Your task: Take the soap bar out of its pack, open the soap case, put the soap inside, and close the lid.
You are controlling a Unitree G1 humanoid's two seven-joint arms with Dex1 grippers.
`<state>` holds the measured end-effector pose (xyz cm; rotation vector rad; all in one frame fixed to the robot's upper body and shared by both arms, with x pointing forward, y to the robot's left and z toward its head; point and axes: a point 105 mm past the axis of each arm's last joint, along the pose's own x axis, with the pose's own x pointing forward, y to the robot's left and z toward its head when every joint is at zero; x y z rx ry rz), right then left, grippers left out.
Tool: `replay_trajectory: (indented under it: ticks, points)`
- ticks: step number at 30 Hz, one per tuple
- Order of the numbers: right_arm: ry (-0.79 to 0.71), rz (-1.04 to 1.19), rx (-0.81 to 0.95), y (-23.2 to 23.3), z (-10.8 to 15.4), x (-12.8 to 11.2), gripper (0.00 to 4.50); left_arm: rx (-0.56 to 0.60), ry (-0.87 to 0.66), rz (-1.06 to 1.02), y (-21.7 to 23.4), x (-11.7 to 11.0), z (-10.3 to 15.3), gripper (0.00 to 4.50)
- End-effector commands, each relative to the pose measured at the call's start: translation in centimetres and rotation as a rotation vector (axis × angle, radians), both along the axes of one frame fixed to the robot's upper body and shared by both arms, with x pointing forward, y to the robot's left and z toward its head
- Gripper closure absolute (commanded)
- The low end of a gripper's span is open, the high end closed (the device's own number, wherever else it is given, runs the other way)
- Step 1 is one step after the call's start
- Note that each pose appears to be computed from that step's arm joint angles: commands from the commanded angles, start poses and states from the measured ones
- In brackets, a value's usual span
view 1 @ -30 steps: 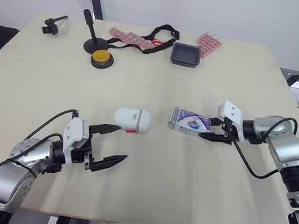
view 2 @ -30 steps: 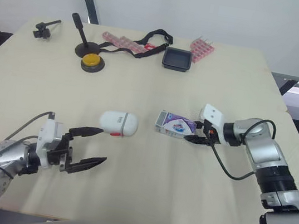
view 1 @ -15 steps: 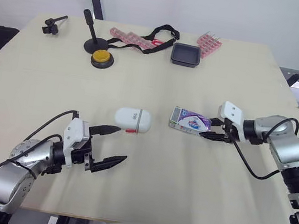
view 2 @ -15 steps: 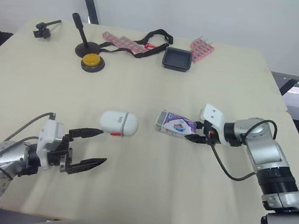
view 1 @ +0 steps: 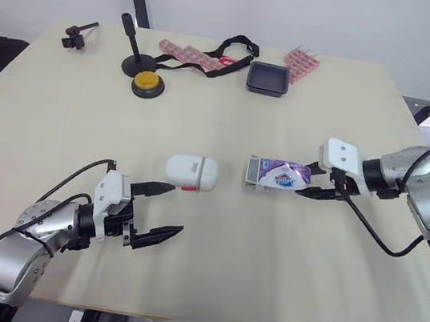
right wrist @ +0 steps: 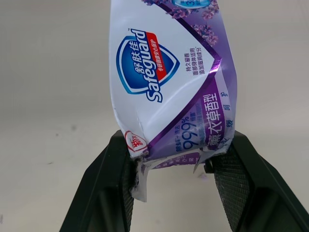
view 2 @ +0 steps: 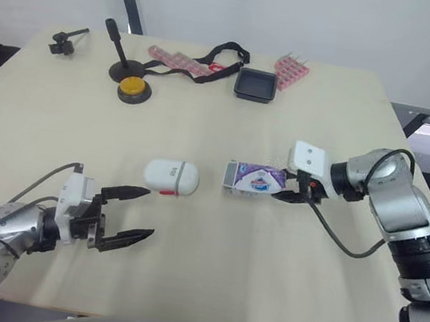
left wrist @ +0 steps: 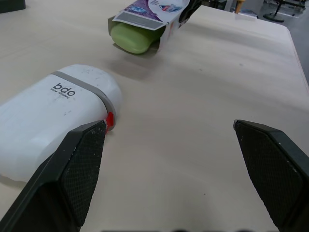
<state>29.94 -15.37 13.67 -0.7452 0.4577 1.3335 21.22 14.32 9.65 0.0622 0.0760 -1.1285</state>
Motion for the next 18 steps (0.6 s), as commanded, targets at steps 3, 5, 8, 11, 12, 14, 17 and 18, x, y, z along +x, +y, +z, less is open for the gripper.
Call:
replay_trajectory:
  ticks: [3, 5, 8, 11, 12, 14, 17, 18]
  points:
    - [-0.048, 0.010, -0.093, -0.9, 1.4, 0.0, 2.24, 0.003, -0.030, -0.017, -0.3, -0.1, 0.7, 0.00]
    - [-0.047, 0.003, -0.128, -1.5, 1.3, 0.0, 2.24, 0.003, -0.029, -0.017, -0.3, -0.1, 0.7, 0.00]
    - [-0.044, -0.010, -0.161, -2.3, 1.5, 0.0, 2.24, 0.004, -0.026, -0.016, -0.4, 0.0, 0.6, 0.00]
    - [-0.038, -0.021, -0.161, -2.6, 1.8, 0.0, 2.24, 0.005, -0.023, -0.016, -0.4, 0.0, 0.5, 0.00]
    - [-0.036, -0.027, -0.163, -2.8, 1.8, 0.0, 2.24, 0.006, -0.022, -0.017, -0.4, 0.0, 0.4, 0.00]
    - [-0.036, -0.032, -0.169, -3.1, 1.9, 0.0, 2.24, 0.006, -0.021, -0.017, -0.4, 0.0, 0.3, 0.00]
    - [-0.032, -0.052, -0.140, -3.4, 2.2, 0.1, 2.24, 0.006, -0.018, -0.018, -0.5, 0.0, 0.3, 0.00]
    - [-0.029, -0.054, -0.137, -3.5, 2.3, 0.0, 2.24, 0.005, -0.017, -0.018, -0.5, 0.0, 0.3, 0.00]
